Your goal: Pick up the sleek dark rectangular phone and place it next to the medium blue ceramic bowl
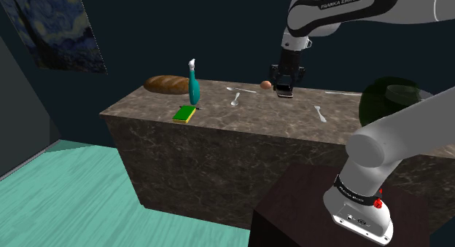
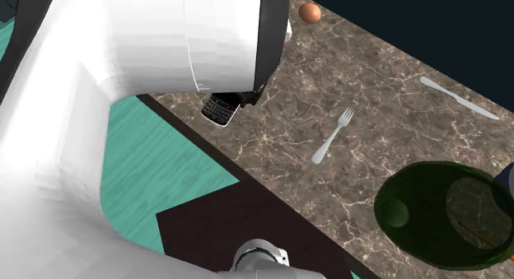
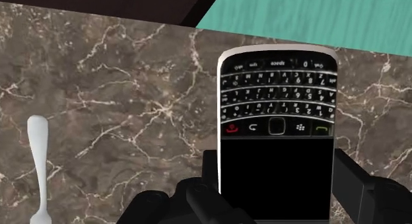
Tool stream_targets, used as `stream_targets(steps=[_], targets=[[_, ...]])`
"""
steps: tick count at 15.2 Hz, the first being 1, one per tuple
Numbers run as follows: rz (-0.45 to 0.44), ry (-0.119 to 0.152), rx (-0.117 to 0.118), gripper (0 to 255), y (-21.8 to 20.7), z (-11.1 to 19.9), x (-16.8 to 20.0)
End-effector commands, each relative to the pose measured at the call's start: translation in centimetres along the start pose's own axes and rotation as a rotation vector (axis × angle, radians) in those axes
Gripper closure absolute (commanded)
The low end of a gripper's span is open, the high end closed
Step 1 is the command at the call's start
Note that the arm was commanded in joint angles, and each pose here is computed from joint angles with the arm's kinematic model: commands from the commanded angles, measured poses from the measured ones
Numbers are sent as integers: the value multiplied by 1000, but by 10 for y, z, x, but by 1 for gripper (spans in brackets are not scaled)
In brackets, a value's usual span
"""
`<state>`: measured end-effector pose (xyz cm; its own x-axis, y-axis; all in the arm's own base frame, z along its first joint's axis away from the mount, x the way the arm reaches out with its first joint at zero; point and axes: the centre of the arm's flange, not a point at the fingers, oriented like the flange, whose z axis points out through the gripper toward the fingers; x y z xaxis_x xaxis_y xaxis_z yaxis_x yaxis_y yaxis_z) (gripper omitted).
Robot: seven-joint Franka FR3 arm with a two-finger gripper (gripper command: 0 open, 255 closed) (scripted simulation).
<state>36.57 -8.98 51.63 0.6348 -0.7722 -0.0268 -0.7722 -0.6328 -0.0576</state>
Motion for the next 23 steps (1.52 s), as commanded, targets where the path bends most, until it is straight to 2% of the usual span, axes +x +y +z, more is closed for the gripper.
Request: stream_targets(steps=[1,23], targets=[[0,0,0,255,21,-4,1],[0,0,0,255,310,-21,14]])
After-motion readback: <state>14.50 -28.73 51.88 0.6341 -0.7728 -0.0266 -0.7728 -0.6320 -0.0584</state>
